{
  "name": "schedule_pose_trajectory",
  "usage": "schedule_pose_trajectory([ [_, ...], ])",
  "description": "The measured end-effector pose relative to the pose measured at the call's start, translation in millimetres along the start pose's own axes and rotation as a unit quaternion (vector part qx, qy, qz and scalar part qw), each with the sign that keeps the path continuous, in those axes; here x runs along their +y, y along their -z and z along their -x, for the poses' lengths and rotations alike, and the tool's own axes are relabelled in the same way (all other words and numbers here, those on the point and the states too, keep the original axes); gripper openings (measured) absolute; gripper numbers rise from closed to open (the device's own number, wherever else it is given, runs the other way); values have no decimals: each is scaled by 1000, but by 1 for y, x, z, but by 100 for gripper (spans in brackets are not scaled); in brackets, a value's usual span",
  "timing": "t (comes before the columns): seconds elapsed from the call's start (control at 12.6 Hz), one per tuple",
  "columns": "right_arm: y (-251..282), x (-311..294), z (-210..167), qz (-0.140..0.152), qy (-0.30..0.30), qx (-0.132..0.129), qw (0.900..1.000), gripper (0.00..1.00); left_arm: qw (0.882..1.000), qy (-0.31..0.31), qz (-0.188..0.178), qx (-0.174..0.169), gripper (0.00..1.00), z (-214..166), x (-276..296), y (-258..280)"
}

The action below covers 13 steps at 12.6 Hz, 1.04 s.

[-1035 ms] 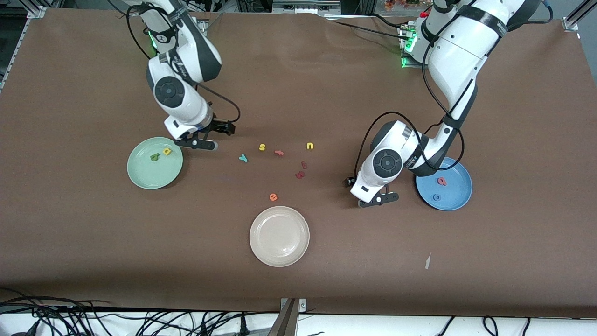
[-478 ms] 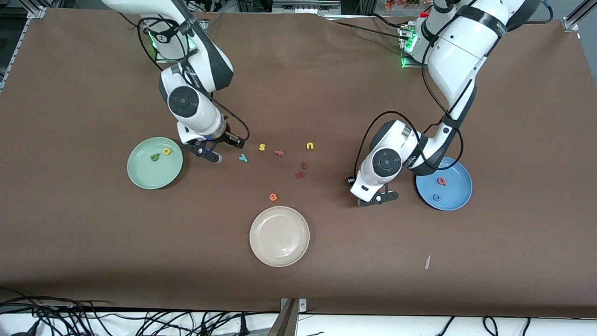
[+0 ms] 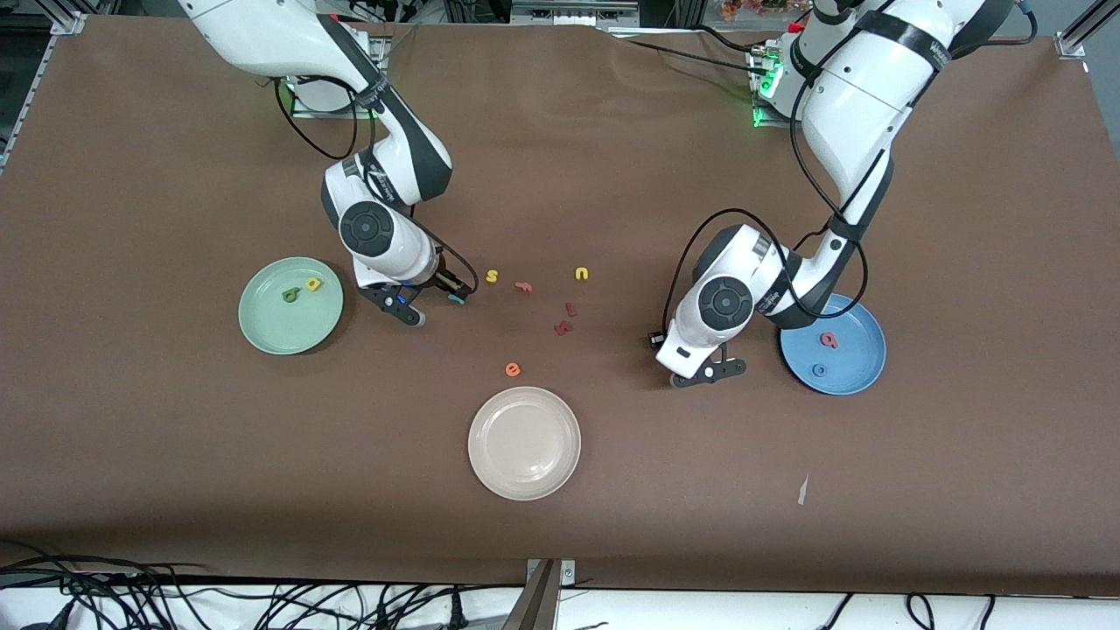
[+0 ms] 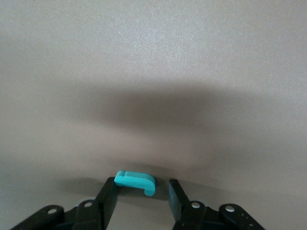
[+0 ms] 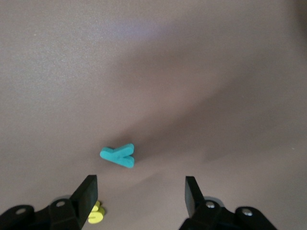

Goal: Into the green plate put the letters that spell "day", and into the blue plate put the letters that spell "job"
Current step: 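Put the teal j on the blue plate, teal y on the green plate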

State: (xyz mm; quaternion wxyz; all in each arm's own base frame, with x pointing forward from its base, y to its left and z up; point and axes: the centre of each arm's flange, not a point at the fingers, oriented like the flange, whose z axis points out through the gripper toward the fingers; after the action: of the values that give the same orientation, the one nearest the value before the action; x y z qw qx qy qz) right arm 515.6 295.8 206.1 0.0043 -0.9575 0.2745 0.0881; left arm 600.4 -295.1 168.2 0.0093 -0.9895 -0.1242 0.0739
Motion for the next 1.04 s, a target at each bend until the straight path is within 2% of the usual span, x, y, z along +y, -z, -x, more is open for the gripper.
schedule_pose_trajectory([
  [0.16, -5, -1, 0, -2, -2, 0, 1000, 78, 1000, 1, 0, 0, 50, -1, -1, 0],
  [0.8, -27, -6, -5, -20, -23, 7, 1000, 74, 1000, -4, 3, 0, 39, -5, -6, 2],
  [0.88, -26, -6, -6, -21, -25, 7, 999, 70, 1000, -6, 4, 1, 39, -6, -7, 3],
  [1.04, -27, -6, -6, -21, -26, 7, 999, 67, 1000, -9, 6, 3, 35, -8, -9, 5],
])
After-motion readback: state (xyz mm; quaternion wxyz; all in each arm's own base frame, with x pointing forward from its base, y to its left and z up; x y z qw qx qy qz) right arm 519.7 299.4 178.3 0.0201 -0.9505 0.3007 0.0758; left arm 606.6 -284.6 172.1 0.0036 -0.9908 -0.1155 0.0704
